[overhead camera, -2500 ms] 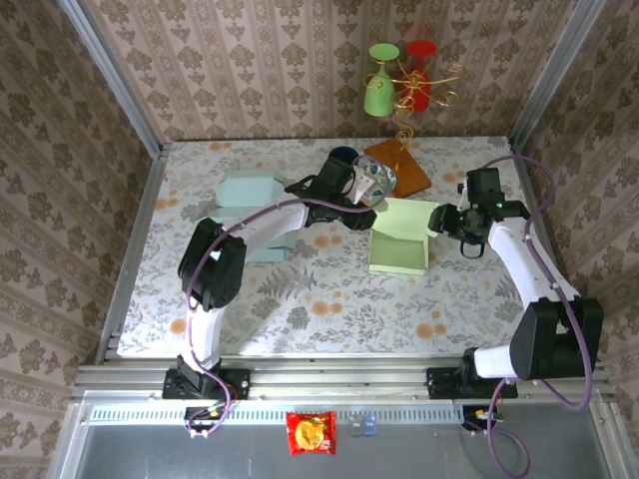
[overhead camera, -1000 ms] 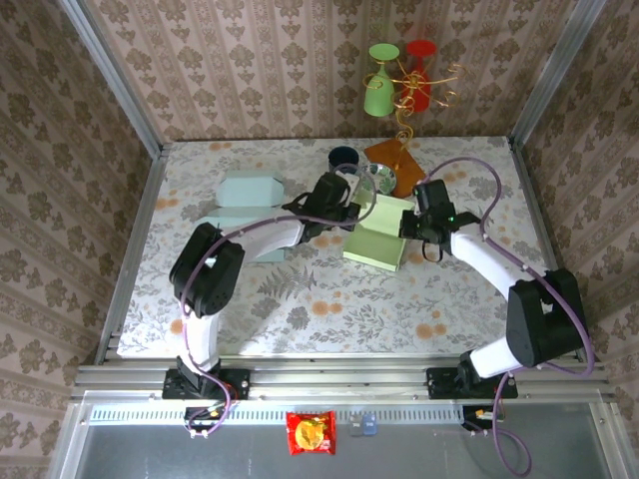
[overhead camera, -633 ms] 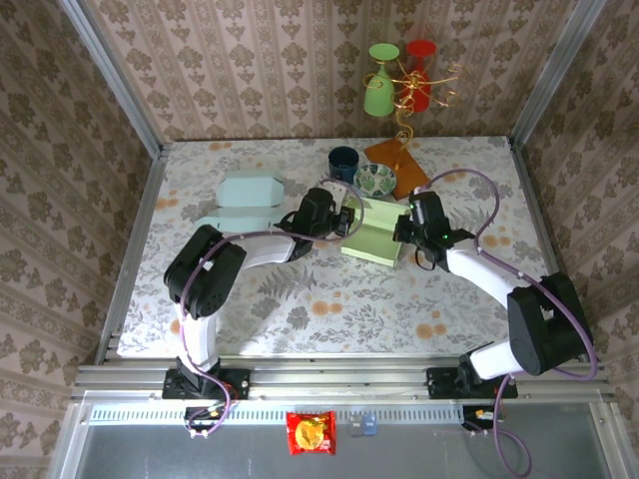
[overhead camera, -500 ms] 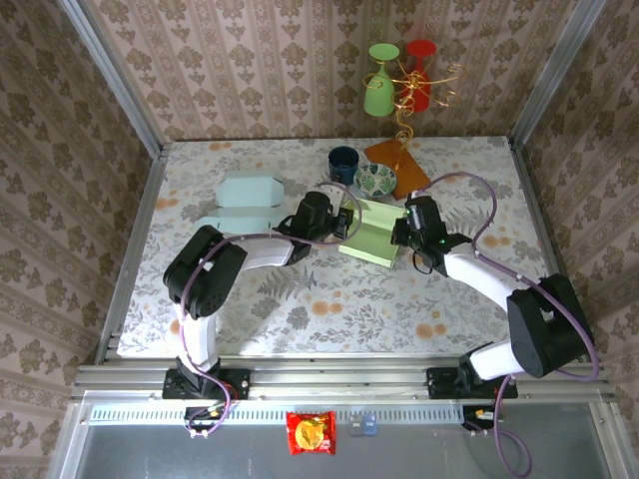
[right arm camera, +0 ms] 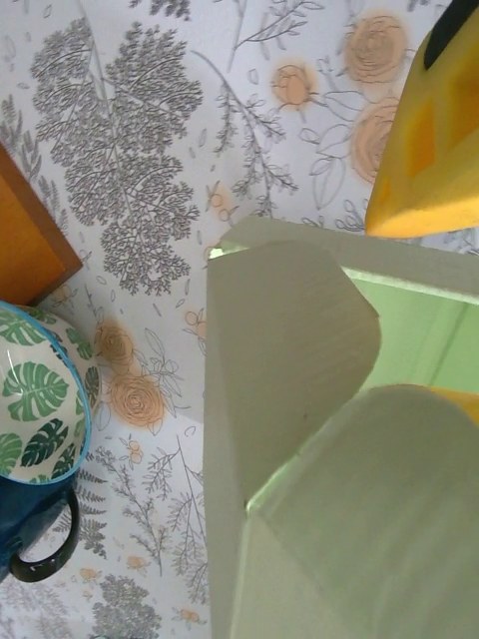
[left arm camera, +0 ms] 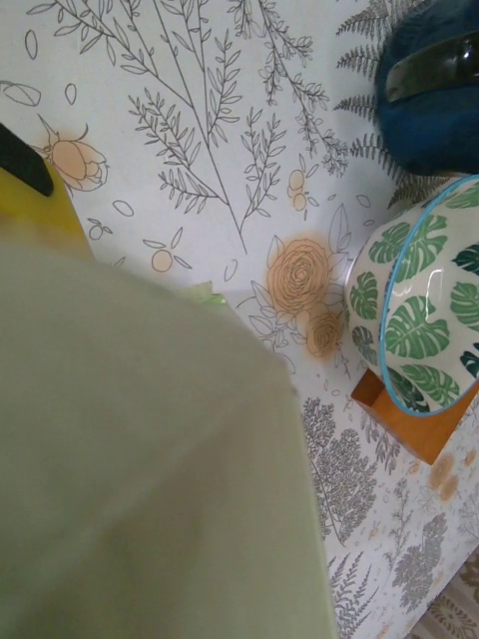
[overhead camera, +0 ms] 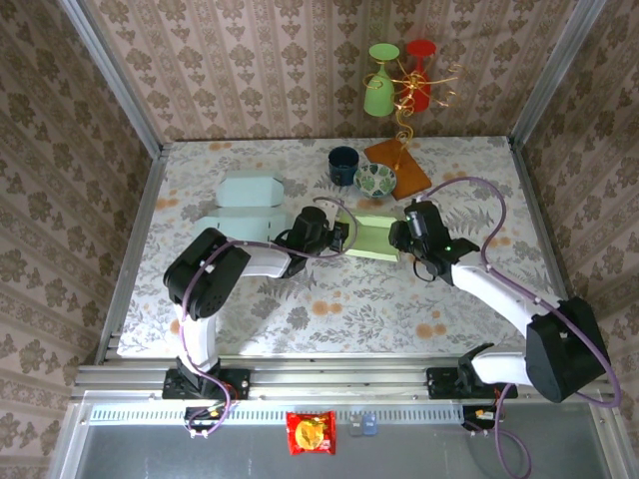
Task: Fold the paper box
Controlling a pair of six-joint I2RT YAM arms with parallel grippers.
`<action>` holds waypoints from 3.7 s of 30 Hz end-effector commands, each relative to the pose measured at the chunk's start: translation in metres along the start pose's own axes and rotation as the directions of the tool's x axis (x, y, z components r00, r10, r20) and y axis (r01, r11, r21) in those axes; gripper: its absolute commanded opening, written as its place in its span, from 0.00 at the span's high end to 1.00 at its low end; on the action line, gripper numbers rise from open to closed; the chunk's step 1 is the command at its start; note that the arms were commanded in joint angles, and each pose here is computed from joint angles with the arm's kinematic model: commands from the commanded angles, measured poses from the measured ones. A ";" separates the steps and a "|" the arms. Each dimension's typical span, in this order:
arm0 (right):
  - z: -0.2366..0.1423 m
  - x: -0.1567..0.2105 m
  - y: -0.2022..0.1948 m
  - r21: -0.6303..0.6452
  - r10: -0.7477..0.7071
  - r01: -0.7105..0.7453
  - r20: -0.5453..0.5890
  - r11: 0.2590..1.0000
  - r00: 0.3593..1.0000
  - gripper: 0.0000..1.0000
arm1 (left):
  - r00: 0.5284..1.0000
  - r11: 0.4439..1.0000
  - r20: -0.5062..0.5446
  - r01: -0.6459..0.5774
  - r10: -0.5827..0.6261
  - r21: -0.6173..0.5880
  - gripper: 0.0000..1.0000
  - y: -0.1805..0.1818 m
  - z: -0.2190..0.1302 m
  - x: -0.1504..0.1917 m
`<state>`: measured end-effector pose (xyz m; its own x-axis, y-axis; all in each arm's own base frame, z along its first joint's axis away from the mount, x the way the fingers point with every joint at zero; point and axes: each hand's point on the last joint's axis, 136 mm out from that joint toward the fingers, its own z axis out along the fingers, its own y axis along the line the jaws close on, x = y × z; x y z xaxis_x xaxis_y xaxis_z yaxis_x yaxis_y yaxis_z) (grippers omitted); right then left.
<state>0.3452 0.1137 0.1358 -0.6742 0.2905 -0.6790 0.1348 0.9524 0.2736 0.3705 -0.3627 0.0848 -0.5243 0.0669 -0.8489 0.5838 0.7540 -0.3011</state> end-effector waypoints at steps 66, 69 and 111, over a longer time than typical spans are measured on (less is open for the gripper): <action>0.024 0.013 -0.011 0.184 0.611 -0.644 -0.581 0.743 0.539 0.68 | 0.993 0.989 -0.061 -0.093 0.100 0.111 1.00 -0.053 0.008 -0.014; 0.025 0.022 -0.020 0.189 0.587 -0.603 -0.567 0.775 0.578 0.69 | 0.991 0.990 -0.095 -0.082 0.094 0.118 0.98 -0.052 0.008 -0.001; 0.021 0.051 -0.033 0.192 0.476 -0.449 -0.545 0.872 0.690 0.61 | 0.857 0.914 -0.318 0.390 -0.404 -0.109 0.36 0.001 -0.131 -0.037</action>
<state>0.3274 0.1012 0.0735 -0.7773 0.6269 0.0529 0.5823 0.6850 0.4379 0.3107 -0.3016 0.2036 -0.7850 -0.0609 -0.6165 0.3875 0.7281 -0.5654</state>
